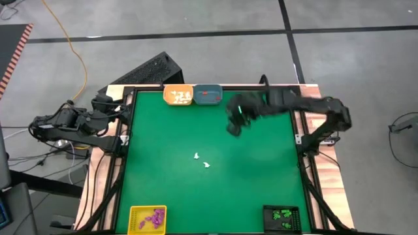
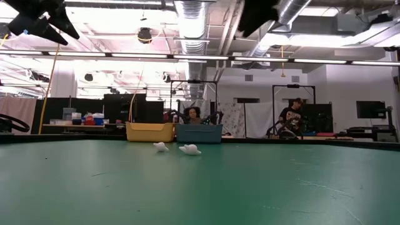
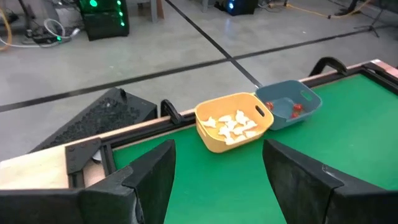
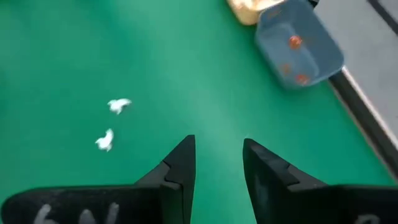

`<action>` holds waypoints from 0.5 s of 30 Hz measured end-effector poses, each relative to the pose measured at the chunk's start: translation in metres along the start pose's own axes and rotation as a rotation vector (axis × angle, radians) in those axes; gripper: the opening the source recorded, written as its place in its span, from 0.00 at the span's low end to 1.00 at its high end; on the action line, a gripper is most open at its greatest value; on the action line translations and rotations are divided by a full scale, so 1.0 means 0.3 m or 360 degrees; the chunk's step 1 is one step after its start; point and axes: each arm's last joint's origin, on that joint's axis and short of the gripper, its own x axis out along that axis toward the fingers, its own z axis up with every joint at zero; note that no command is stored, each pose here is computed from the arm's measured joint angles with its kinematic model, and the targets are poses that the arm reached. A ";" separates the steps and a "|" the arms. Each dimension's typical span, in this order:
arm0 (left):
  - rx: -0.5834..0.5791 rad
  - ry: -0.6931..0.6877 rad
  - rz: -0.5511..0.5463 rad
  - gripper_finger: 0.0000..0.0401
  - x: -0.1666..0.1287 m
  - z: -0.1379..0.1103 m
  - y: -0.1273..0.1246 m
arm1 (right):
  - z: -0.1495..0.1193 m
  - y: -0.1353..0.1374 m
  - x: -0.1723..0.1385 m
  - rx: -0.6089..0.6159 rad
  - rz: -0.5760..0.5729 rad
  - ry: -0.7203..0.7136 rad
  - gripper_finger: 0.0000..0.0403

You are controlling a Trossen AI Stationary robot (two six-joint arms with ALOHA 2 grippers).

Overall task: Sort Halloween decoration
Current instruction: Put the white ghost into the orange bin

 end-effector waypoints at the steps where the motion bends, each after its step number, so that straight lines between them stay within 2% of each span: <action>1: -0.0001 0.0009 -0.0010 0.58 0.000 0.000 -0.001 | -0.035 0.038 -0.014 0.0009 -0.0019 -0.0003 0.32; 4: -0.0001 0.0038 -0.0040 0.58 0.000 -0.002 -0.003 | -0.159 0.150 -0.024 0.0071 -0.0097 -0.0021 0.31; 8: -0.0001 0.0049 -0.0052 0.58 0.000 -0.003 -0.003 | -0.332 0.273 0.021 0.0176 -0.0195 -0.0082 0.31; 11: -0.0003 0.0049 -0.0052 0.58 0.000 -0.003 -0.003 | -0.426 0.363 0.095 0.0210 -0.0127 -0.0152 0.31; 15: -0.0010 0.0049 -0.0052 0.58 0.000 -0.003 -0.003 | -0.491 0.461 0.228 0.0207 -0.0033 -0.0203 0.31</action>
